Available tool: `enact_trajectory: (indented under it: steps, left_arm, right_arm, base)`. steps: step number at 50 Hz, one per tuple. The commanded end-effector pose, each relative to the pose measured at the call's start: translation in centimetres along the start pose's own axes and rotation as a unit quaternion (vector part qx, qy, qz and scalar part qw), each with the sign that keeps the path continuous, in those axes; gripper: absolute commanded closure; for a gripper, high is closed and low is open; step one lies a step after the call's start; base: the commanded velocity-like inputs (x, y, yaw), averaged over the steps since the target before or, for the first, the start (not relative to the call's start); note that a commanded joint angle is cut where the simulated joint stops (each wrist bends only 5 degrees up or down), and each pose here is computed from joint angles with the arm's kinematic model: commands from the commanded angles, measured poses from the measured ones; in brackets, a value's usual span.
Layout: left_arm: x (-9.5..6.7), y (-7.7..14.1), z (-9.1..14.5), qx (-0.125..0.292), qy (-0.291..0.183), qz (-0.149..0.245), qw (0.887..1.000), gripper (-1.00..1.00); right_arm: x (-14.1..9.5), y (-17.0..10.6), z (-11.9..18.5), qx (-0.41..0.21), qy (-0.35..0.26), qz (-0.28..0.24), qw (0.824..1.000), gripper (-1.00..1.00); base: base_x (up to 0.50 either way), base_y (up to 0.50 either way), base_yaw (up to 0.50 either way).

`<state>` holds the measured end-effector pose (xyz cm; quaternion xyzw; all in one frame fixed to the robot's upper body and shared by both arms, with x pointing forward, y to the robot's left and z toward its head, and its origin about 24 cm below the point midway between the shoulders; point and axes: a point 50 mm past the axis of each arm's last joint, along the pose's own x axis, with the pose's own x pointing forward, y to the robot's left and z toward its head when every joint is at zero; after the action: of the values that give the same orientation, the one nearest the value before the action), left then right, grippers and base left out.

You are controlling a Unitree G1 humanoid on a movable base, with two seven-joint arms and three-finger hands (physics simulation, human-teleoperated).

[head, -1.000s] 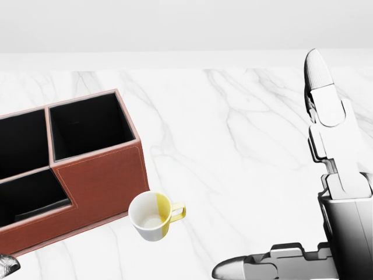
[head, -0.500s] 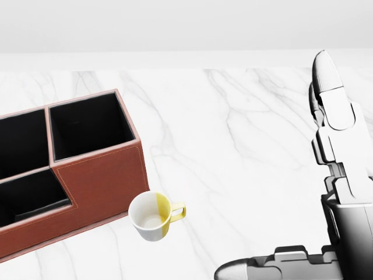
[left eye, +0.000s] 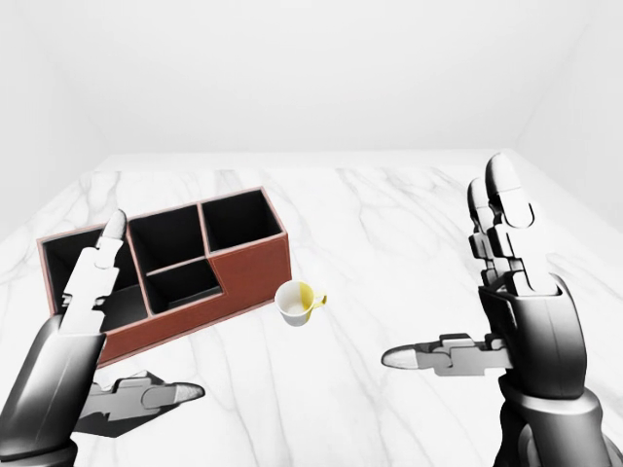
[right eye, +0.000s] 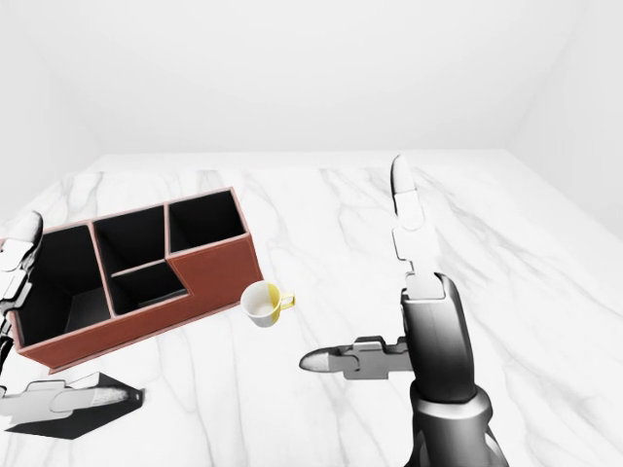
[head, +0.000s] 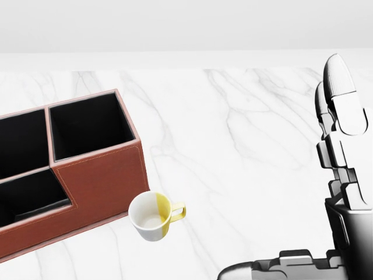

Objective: Pick up the book and place it in the front compartment of the caddy.

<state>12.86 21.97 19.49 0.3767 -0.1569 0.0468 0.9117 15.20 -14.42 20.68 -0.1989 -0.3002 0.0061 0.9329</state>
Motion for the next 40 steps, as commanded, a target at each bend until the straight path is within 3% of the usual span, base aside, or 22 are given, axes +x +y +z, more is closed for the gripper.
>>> enact_trajectory:
  steps: [1, 5, 26, 29, 40]
  left_arm:
    - [0.4, 0.2, 0.1, 0.029, 0.005, 0.007, 1.000, -1.00]
    - [-0.1, -0.1, -0.6, 0.030, 0.032, -0.011, 0.999, -1.00]
    - [-0.6, -0.1, -1.6, 0.024, 0.064, -0.009, 0.998, -1.00]
    - [-0.9, -0.4, -2.3, 0.022, 0.091, -0.014, 0.995, -1.00]
    - [-2.1, -0.4, -2.8, 0.054, 0.082, -0.018, 0.995, -1.00]
  right_arm:
    - [0.0, -0.6, -0.1, 0.016, -0.008, -0.019, 1.000, -1.00]
    - [0.0, -0.5, 0.0, 0.021, -0.016, -0.018, 0.999, -1.00]
    - [-0.3, -1.0, -0.1, 0.047, -0.027, -0.030, 0.998, -1.00]
    - [-0.3, -1.0, 0.0, 0.047, -0.030, -0.032, 0.998, -1.00]
    - [-0.2, -1.0, 0.1, 0.046, -0.033, -0.031, 0.998, -1.00]
  base:
    - [0.00, 0.00, 0.00]
    - [0.00, 0.00, 0.00]
    - [0.00, 0.00, 0.00]
    - [0.00, 0.00, 0.00]
    - [0.00, 0.00, 0.00]
